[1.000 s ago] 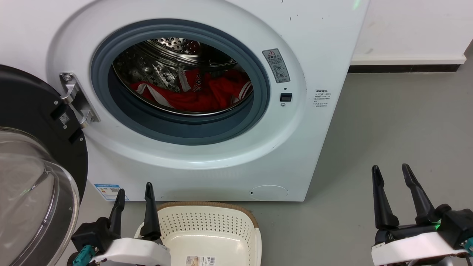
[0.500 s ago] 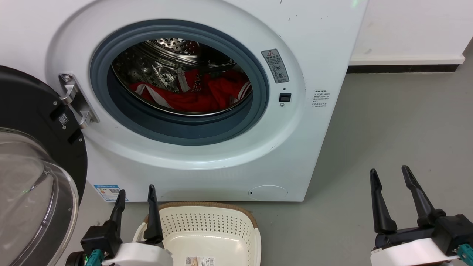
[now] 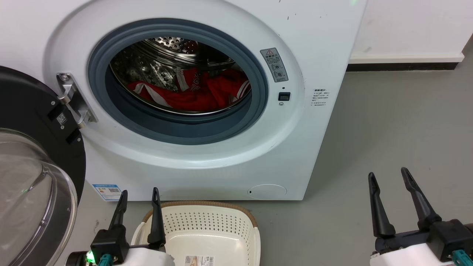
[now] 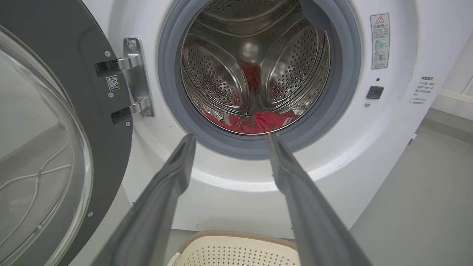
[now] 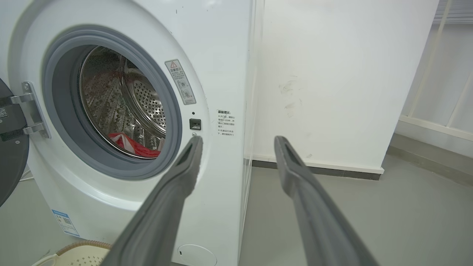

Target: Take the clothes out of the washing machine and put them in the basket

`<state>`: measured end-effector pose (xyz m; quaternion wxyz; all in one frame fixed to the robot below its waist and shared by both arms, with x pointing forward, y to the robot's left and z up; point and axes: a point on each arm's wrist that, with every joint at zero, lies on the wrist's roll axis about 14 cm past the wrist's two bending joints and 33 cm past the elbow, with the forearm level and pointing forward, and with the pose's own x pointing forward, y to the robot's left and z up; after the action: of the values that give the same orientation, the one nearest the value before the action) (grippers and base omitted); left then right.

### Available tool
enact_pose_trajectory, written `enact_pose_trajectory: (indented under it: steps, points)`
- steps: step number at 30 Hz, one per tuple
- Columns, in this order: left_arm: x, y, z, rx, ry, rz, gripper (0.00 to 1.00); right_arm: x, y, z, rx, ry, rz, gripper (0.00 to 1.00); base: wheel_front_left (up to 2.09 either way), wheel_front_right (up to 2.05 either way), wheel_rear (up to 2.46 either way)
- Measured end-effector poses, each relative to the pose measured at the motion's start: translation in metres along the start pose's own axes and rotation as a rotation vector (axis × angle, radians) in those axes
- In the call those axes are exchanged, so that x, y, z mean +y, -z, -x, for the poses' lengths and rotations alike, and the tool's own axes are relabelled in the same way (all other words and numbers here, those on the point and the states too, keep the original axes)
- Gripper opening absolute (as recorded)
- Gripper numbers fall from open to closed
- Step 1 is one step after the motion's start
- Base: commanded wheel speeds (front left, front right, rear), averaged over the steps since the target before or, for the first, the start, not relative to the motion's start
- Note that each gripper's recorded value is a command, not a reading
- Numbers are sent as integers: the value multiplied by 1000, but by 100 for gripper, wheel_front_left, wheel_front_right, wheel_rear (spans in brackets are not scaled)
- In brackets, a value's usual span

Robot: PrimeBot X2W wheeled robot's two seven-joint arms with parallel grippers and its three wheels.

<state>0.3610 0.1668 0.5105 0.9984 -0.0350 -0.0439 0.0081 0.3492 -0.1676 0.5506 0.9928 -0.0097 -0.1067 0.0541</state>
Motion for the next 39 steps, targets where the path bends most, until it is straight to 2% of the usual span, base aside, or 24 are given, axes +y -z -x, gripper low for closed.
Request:
enact_pose_trajectory:
  steps: [7,29,34,39]
  points:
    - [-1,1,2,-4,7,-38,100,3,2,2,3,-13,38,100,0,0,0]
    - [-1,9,0,19,4,-44,100,5,14,3,39,-18,24,100,0,0,0]
    - [-7,11,-25,18,39,-23,100,4,17,-5,45,-18,23,100,0,0,0]
    - [-17,14,-71,14,113,-58,100,0,25,-15,61,-8,22,100,0,0,0]
